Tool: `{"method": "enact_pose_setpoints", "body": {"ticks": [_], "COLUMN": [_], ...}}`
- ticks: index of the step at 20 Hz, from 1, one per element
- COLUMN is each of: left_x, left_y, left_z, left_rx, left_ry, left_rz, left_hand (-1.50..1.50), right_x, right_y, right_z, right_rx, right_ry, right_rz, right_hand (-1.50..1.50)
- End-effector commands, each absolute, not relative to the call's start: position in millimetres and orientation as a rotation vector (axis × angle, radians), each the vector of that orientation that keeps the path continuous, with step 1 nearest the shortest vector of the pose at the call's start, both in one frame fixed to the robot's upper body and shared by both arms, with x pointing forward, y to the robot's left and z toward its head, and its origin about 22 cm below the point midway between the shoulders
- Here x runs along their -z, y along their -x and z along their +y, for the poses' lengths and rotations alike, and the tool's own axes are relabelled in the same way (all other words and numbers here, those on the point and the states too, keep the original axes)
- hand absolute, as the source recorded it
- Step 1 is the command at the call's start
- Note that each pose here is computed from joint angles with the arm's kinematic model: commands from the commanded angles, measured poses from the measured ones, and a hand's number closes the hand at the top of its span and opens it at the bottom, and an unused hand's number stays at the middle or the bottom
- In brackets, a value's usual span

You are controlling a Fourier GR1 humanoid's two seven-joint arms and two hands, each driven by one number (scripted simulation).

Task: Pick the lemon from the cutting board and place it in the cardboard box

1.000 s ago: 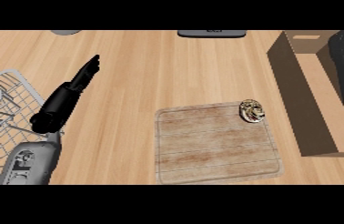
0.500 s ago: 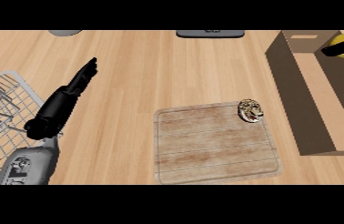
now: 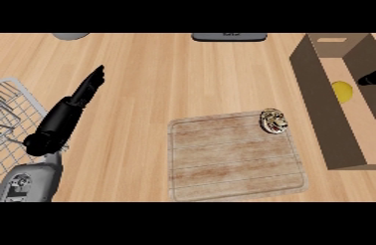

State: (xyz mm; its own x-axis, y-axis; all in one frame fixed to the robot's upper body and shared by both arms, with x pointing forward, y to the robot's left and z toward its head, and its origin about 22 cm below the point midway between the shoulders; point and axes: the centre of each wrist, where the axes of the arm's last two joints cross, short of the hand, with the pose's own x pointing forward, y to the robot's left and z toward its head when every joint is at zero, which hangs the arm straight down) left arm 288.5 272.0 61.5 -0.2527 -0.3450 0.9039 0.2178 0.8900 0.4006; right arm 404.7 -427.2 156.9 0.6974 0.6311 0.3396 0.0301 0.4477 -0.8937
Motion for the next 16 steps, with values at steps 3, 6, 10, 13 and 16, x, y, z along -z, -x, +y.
{"method": "enact_pose_setpoints", "body": {"ticks": [3, 6, 10, 13, 16], "left_x": [-62, -58, -58, -71, -80], "left_y": [-288, -286, -279, -289, -289], "left_z": [273, 270, 279, 276, 269], "left_rx": [0.525, 0.502, 0.509, 0.519, 0.525], "left_ry": [-0.108, -0.111, -0.137, -0.107, -0.11], "left_rz": [-1.745, -1.748, -1.74, -1.755, -1.758], "left_hand": [0.0, 0.0, 0.0, 0.0, 0.0], "right_x": [-196, -219, -177, -173, -167], "right_y": [-406, -394, -374, -355, -338], "right_z": [-422, -442, -459, -483, -499], "right_rx": [-0.106, 0.247, 0.538, 0.634, 0.671], "right_ry": [1.085, 1.001, 0.93, 0.939, 1.003], "right_rz": [-1.191, -1.392, -1.401, -1.444, -1.462], "right_hand": [-1.5, -1.5, -1.5, -1.5, -1.5]}}
